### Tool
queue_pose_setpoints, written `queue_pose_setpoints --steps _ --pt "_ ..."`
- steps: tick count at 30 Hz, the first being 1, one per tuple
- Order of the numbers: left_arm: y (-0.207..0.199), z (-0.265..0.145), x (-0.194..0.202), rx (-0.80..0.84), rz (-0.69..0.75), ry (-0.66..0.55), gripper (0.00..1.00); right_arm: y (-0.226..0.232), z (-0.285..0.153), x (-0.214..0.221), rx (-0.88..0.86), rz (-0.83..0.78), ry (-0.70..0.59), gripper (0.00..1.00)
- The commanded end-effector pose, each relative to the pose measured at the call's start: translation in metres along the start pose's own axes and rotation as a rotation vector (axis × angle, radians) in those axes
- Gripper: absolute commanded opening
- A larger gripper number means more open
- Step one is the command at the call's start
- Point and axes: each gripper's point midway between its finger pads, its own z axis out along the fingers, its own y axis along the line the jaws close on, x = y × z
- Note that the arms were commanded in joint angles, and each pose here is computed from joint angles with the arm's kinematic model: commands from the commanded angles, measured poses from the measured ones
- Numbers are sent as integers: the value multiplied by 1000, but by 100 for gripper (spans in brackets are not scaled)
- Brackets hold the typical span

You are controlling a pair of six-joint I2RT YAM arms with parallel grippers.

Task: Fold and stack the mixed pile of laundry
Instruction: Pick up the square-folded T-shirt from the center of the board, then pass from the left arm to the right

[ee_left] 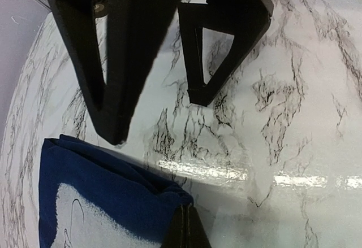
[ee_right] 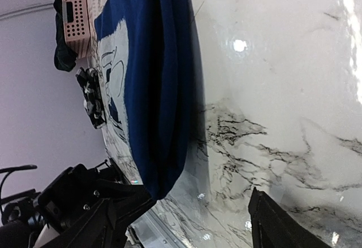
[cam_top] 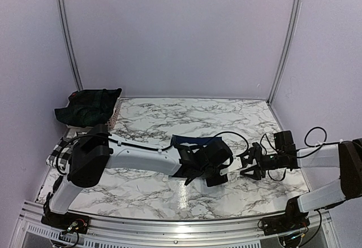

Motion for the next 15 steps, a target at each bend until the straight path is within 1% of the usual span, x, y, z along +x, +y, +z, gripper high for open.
queue_pose_setpoints --steps 1,3,7,11,15 --pt "14 -29 -31 -1 -41 -100 0 10 4 -7 -46 1 -21 88" --pt "14 -32 -37 10 -47 -123 0 15 9 -7 -66 11 -13 94" --pt "12 -33 -43 29 -47 -142 0 26 21 -13 -96 25 -10 96" --pt "11 -36 -47 42 -55 -154 0 29 38 -17 -96 61 14 96" --pt "9 -41 -48 60 -65 -169 0 32 53 -25 -104 88 29 90"
